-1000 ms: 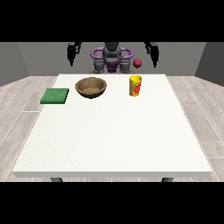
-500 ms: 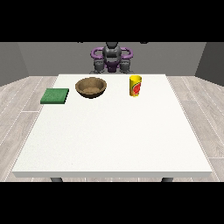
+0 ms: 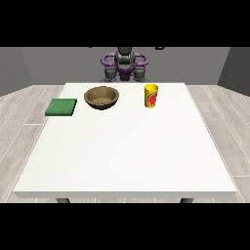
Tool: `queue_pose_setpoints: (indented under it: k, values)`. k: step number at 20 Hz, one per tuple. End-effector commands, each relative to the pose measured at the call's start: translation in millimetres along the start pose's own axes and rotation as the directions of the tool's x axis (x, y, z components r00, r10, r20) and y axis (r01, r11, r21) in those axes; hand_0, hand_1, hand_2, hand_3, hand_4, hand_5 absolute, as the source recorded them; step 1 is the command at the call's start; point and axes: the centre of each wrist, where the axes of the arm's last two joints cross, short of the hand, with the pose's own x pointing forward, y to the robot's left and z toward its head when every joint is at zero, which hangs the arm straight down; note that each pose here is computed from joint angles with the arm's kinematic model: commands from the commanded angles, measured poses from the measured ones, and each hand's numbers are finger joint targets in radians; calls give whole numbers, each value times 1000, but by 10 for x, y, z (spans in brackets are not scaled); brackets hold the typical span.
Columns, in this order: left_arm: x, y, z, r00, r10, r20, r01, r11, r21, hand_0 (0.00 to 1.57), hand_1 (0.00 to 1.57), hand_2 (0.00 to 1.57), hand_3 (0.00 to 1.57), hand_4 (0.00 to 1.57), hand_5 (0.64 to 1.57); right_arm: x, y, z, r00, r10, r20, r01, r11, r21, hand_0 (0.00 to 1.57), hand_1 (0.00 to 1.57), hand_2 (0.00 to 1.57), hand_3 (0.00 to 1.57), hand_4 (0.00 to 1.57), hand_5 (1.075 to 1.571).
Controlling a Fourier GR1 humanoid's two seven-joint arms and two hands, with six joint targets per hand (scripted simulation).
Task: Pick the cup and pour the ball into the bowl, then pick the bowl and place it on the pad
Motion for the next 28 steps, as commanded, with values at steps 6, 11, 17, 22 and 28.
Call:
queue_pose_setpoints:
  k: [6, 11, 17, 22, 28]
  values:
    - [-214, 175, -329, 957, -90, 275, 84, 996, 35, 0, 0, 0, 0, 570, 1520, -44, -16, -175, 971, -33, 235, 21, 998, 54, 0, 0, 0, 0, 702, 1545]
    - [-501, 263, -428, 944, -110, 310, 110, 994, 18, 0, 0, 0, 0, 481, 1483, -225, -246, -257, 957, -29, 288, 16, 999, 50, 0, 0, 0, 0, 685, 1548]
    - [-1019, 361, -572, 957, -124, 262, 127, 992, 7, 0, 0, 0, 0, 41, 1457, -159, -293, -347, 950, -26, 311, 12, 999, 48, 0, 0, 0, 0, 671, 1560]
    - [-1305, 545, -652, 958, -146, 248, 145, 989, 21, 0, 0, 0, 0, 108, 1436, -180, -478, -387, 965, -15, 262, 3, 999, 48, 0, 0, 0, 0, 665, 1559]
    - [-1479, 453, -795, 974, -120, 193, 118, 993, 23, 0, 0, 0, 0, 189, 1423, -473, -715, -350, 976, -21, 219, 10, 998, 54, 0, 0, 0, 0, 671, 1563]
